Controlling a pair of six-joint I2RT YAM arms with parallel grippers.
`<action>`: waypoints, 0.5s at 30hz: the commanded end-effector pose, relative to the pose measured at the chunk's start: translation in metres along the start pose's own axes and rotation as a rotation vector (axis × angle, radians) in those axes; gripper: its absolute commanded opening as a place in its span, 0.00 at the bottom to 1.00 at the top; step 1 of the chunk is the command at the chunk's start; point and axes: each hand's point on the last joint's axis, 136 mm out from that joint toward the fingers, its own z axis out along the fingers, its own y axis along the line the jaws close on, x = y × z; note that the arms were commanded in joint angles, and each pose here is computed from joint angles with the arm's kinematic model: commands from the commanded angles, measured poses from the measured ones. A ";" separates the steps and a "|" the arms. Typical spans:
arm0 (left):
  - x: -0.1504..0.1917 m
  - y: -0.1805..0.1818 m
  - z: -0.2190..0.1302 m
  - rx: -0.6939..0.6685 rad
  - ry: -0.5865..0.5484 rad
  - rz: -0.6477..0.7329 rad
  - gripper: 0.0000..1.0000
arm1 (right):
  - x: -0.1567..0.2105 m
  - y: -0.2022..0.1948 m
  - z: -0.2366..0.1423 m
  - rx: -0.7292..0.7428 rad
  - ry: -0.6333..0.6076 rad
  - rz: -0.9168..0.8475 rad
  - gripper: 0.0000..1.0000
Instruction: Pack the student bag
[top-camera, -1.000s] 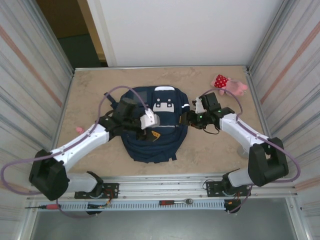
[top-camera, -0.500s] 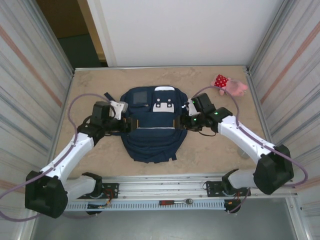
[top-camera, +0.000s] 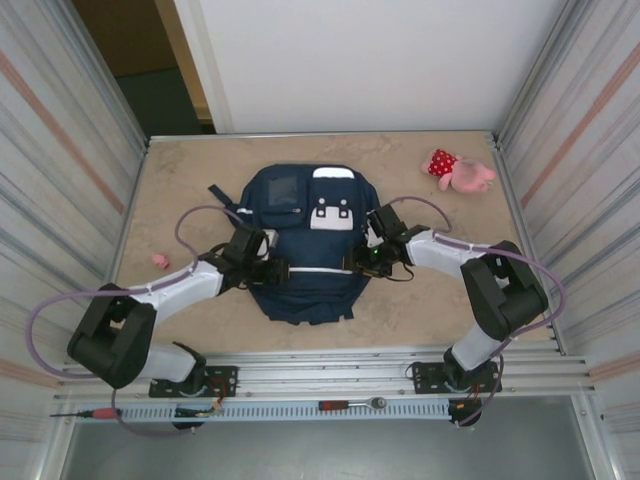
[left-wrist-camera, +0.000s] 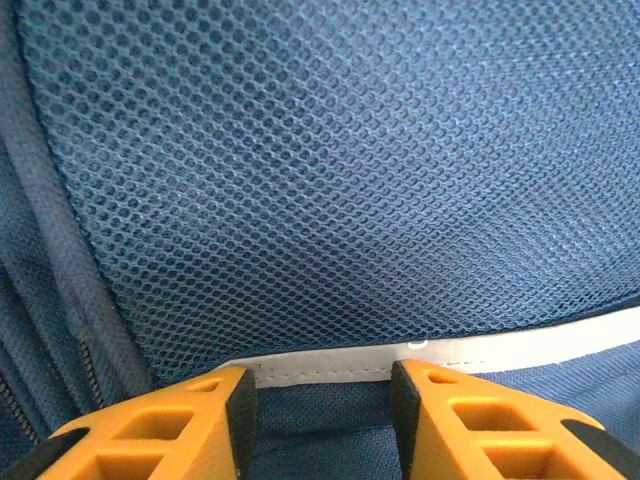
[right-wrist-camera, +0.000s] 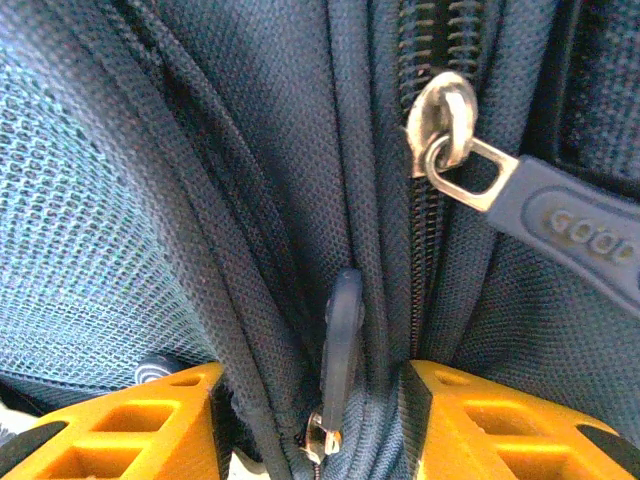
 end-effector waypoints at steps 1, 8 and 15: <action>0.029 0.003 0.020 -0.050 0.085 -0.035 0.42 | 0.011 -0.044 0.010 0.141 0.023 0.072 0.46; -0.016 -0.022 0.018 -0.007 -0.030 -0.052 0.46 | -0.025 -0.060 -0.020 0.127 -0.051 0.091 0.48; -0.068 -0.023 -0.029 -0.015 -0.187 -0.041 0.70 | -0.048 -0.039 -0.082 0.075 -0.189 0.010 0.55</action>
